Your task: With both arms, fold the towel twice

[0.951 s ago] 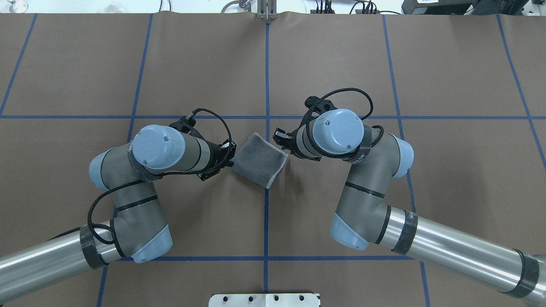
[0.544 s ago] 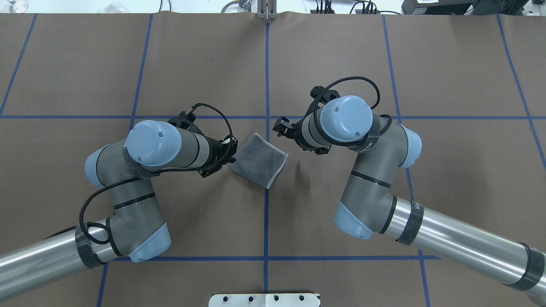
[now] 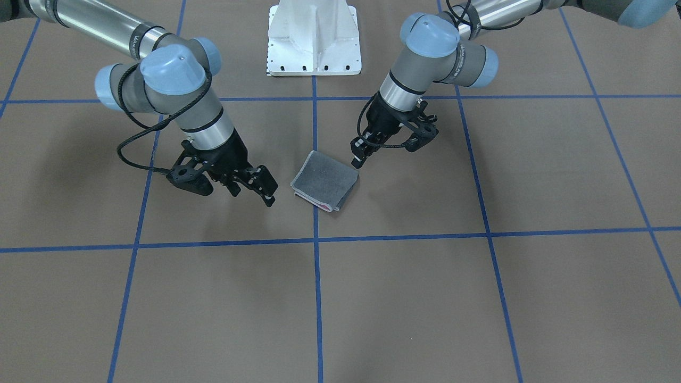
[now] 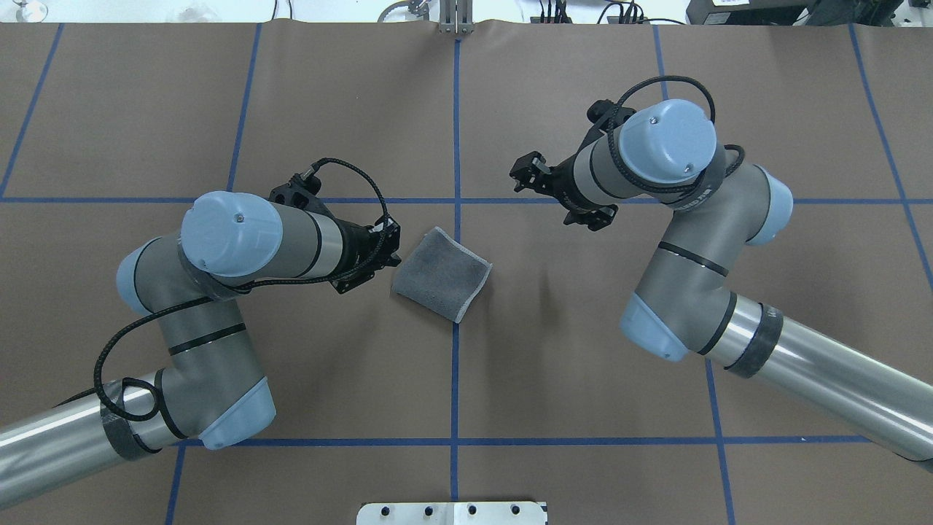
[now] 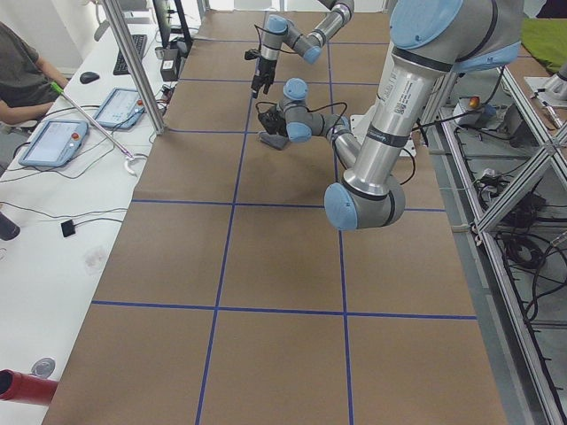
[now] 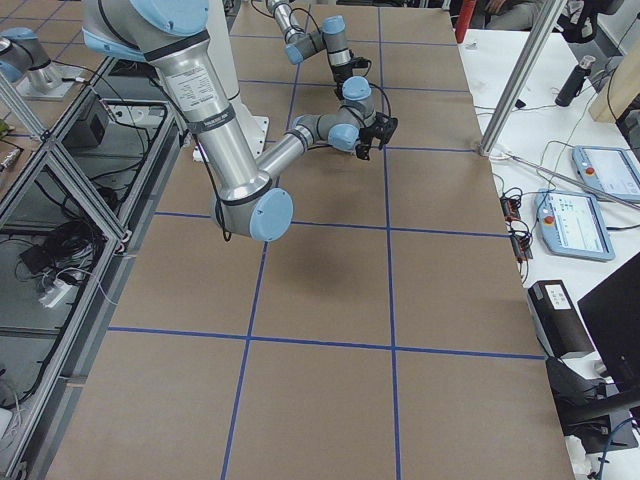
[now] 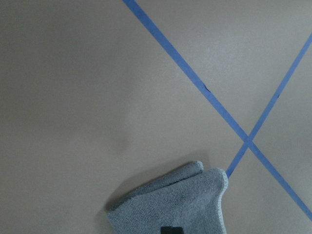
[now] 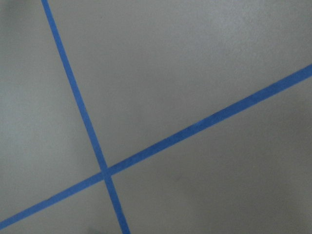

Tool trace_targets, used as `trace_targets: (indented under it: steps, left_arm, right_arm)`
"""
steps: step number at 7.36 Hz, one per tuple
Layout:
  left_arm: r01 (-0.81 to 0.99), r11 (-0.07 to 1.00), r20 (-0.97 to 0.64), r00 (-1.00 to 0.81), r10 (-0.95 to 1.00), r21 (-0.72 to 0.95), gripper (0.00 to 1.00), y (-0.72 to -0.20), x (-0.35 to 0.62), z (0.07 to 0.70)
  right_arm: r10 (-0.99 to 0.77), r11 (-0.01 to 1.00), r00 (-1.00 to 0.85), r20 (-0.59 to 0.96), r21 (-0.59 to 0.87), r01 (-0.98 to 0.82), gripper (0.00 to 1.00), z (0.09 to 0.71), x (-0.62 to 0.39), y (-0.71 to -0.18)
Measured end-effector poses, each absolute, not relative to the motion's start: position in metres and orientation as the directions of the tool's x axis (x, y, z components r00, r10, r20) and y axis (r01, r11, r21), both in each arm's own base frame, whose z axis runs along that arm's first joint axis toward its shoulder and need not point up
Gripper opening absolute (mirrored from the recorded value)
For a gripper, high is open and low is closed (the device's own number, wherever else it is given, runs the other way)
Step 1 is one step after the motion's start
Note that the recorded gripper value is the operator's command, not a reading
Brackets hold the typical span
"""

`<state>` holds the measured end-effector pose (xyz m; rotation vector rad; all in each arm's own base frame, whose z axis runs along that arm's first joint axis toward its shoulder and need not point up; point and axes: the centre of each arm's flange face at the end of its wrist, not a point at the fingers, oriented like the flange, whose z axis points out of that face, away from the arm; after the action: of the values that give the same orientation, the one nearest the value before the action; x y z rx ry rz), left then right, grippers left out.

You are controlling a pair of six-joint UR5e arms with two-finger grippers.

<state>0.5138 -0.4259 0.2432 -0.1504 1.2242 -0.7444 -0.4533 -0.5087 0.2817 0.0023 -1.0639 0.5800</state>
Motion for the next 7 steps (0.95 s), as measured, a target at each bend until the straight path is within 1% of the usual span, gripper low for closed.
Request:
trace_targets:
  steps: [3,5,7]
  left_arm:
    - [0.450,0.751,-0.782,0.165,-0.601,-0.483,0.04,-0.454,0.566,0.227]
    - [0.462,0.757,-0.778,0.199,-0.596,-0.462,0.02,-0.464,0.580,0.238]
    - [0.461,0.787,-0.795,0.243,-0.555,-0.409,0.01,-0.469,0.579,0.253]
  right_arm:
    - [0.496,0.826,0.354,0.793,-0.305,-0.474,1.00,0.317,-0.409,-0.524]
    - [0.507,0.819,0.355,0.786,-0.310,-0.483,1.00,0.324,-0.402,-0.526]
    - [0.512,0.816,0.365,0.778,-0.309,-0.488,1.00,0.335,-0.398,-0.526]
